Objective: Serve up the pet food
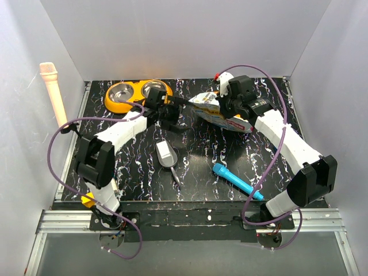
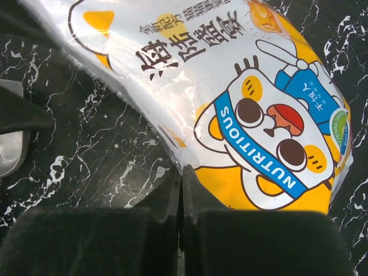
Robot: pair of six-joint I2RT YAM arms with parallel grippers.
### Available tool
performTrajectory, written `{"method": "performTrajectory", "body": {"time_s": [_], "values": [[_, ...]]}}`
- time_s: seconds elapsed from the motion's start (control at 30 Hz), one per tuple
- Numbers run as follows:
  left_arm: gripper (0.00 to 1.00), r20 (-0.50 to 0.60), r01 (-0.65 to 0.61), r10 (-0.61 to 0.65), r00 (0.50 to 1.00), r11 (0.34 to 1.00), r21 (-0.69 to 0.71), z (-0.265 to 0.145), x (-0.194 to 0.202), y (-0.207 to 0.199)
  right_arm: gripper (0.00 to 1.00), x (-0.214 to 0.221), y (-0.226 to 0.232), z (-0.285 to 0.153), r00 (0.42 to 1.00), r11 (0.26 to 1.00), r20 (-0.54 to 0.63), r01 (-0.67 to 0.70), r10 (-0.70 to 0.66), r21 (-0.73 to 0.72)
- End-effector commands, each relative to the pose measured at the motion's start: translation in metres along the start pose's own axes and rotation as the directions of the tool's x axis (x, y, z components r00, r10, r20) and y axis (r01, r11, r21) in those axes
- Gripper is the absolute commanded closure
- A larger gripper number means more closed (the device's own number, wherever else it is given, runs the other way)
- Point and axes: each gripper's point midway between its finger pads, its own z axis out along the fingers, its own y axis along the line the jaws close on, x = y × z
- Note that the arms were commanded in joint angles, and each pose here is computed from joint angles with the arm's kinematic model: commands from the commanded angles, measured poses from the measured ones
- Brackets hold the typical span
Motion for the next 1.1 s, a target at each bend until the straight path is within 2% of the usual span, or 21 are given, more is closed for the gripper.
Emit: {"method": "performTrajectory", "body": {"time_s": [0.0, 0.13, 0.27, 0.33, 0.6, 0.67, 0.77, 0.9, 1.07], "values": [[0.02, -0.017, 0.034, -0.031, 0.999, 0.983, 0.180, -0.004, 0.036, -0.070, 0.99, -0.042, 0.023, -0.037, 0.987, 0.998, 0.157, -0.019, 0.029, -0.066], [0.02, 0.047, -0.009, -0.001, 0.999, 0.975, 0.220, -0.010, 0.051, -0.073, 0.99, -0.043, 0.026, -0.040, 0.988, 0.997, 0.147, -0.031, 0.041, -0.074], [0.02, 0.123, 0.021, -0.051, 0.991, 0.971, 0.237, -0.015, 0.044, -0.063, 0.99, -0.044, 0.035, -0.042, 0.989, 0.993, 0.142, -0.024, 0.040, -0.114], [0.02, 0.163, -0.014, -0.030, 0.986, 0.966, 0.260, -0.018, 0.041, -0.071, 0.99, -0.040, 0.036, -0.043, 0.991, 0.993, 0.128, -0.024, 0.039, -0.119], [0.02, 0.111, -0.053, 0.030, 0.993, 0.977, 0.207, 0.031, 0.054, -0.078, 0.99, -0.037, 0.045, -0.053, 0.992, 0.990, 0.124, -0.008, 0.025, -0.138], [0.05, 0.115, -0.062, 0.041, 0.993, 0.979, 0.193, 0.040, 0.053, -0.074, 0.99, -0.036, 0.047, -0.056, 0.992, 0.991, 0.123, -0.001, 0.018, -0.137], [0.19, 0.121, -0.089, 0.068, 0.990, 0.981, 0.173, 0.047, 0.049, -0.064, 0.99, -0.036, 0.050, -0.060, 0.992, 0.990, 0.127, 0.007, 0.011, -0.144], [0.55, 0.132, -0.145, 0.125, 0.983, 0.977, 0.154, 0.040, 0.049, -0.053, 0.99, -0.040, 0.063, -0.067, 0.991, 0.986, 0.135, 0.031, -0.009, -0.162], [0.83, 0.165, -0.248, 0.223, 0.961, 0.958, 0.144, 0.005, 0.050, -0.049, 0.99, -0.041, 0.089, -0.077, 0.991, 0.975, 0.134, 0.058, -0.029, -0.216]]}}
